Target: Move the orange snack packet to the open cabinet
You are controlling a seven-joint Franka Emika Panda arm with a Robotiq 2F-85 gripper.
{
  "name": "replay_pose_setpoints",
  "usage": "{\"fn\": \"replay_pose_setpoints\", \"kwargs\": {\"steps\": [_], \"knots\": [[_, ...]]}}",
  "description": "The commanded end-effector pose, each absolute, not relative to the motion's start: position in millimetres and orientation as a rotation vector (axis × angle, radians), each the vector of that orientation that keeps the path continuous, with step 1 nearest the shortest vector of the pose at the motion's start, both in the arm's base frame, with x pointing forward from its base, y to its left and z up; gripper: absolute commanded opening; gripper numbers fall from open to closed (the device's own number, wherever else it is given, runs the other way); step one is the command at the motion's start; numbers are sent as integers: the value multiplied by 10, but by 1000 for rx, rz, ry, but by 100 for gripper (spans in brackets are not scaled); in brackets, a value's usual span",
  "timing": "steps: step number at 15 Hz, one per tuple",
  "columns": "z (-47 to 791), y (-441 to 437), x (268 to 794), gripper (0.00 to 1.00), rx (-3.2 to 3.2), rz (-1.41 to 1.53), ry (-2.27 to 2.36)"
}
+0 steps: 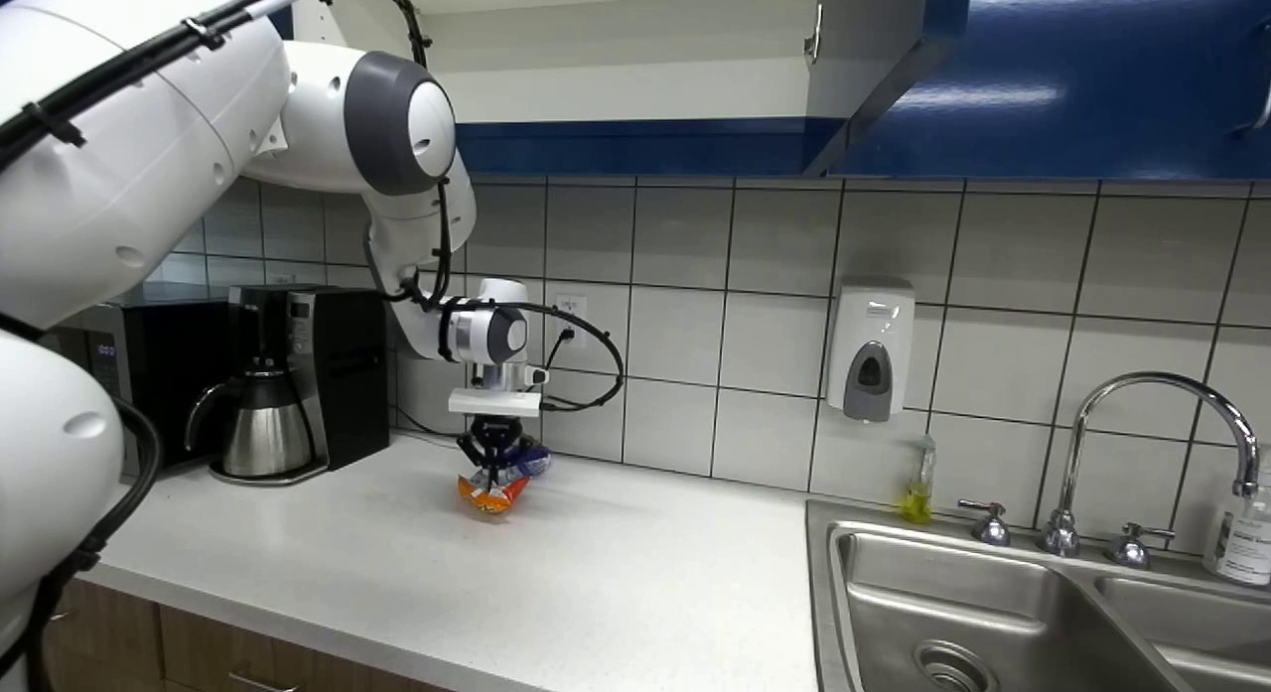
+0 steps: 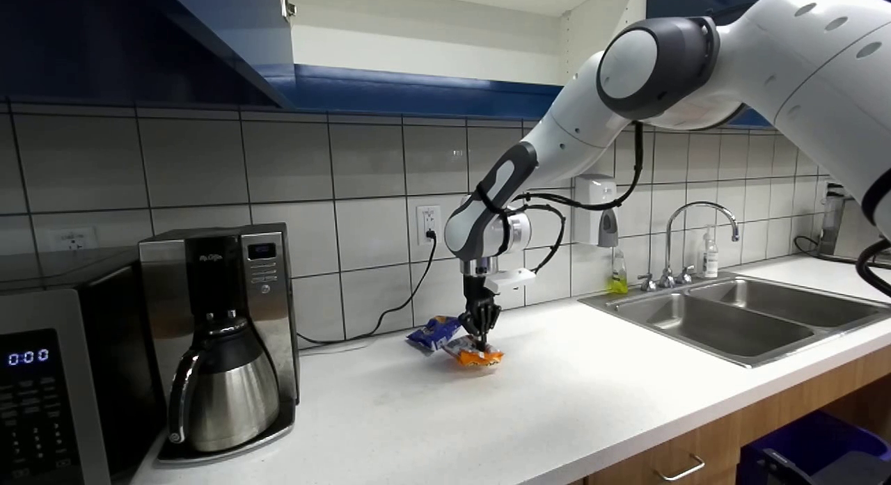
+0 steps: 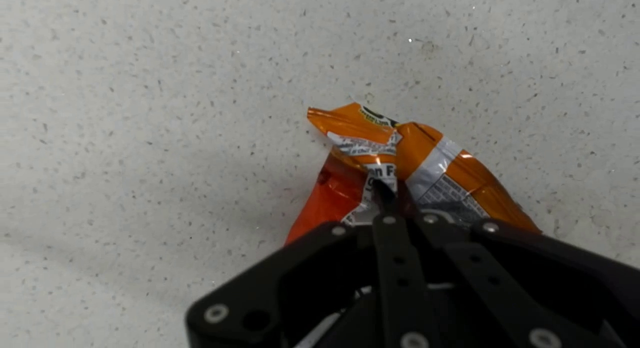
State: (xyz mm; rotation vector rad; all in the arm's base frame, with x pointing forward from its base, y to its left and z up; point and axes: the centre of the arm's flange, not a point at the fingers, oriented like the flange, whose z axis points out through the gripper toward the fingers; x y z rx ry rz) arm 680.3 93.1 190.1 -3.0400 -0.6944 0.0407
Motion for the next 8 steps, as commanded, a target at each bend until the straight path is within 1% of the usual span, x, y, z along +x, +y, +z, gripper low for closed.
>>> {"fn": "replay_pose_setpoints", "kwargs": {"steps": [1,8], "knots": [[2121,996,6603,0,-3052,58,-664],[2325,1177,6223,0,-3064,78,-631]]}}
